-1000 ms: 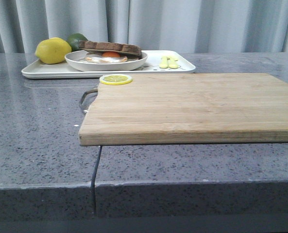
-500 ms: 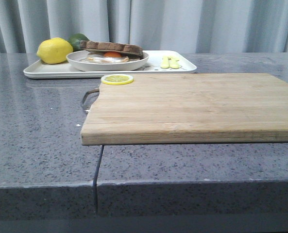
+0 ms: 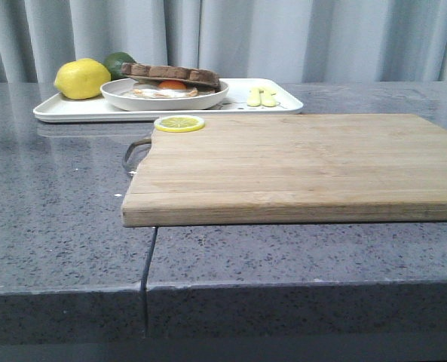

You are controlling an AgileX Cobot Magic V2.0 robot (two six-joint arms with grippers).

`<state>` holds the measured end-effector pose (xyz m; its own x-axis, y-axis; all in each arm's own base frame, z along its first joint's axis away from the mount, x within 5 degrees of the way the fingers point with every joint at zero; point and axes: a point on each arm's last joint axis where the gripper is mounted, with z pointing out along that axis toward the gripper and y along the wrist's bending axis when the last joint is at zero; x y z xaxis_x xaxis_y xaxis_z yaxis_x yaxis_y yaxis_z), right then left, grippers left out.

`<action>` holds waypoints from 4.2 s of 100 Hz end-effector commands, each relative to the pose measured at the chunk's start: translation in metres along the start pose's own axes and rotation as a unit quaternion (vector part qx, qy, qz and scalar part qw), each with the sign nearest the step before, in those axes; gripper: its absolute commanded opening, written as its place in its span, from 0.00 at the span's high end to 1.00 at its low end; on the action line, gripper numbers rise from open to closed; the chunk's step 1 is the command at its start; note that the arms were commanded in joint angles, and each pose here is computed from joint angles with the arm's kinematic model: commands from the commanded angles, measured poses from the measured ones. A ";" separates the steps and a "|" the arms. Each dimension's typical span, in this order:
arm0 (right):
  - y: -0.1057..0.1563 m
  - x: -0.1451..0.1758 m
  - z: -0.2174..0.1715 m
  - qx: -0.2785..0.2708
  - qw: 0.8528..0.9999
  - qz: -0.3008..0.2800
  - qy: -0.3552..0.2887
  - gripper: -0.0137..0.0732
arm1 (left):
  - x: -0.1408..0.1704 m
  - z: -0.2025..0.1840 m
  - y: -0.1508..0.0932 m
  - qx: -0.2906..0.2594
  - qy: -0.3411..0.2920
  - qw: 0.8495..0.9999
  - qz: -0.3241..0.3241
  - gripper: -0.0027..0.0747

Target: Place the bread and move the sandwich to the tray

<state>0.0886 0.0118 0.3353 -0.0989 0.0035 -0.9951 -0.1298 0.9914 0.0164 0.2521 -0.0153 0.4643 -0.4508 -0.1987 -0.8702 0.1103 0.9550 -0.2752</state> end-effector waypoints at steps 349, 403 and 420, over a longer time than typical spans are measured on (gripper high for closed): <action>0.001 0.050 -0.041 0.008 0.997 -0.031 -0.071 0.98 | 0.318 -0.070 0.067 -0.095 -0.214 0.965 0.120 0.99; 0.001 0.050 -0.041 0.008 0.997 -0.031 -0.071 0.98 | 0.317 -0.070 0.067 -0.095 -0.217 0.964 0.120 0.99; 0.001 0.050 -0.041 0.008 0.997 -0.031 -0.071 0.98 | 0.317 -0.070 0.067 -0.095 -0.217 0.964 0.120 0.99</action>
<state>0.0434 0.0089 0.2760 -0.0391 -0.0360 -0.9986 -0.1413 0.9895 -0.0301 0.0555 0.0015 0.1936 -0.1223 0.0181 -0.9923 -0.0234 0.9995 0.0211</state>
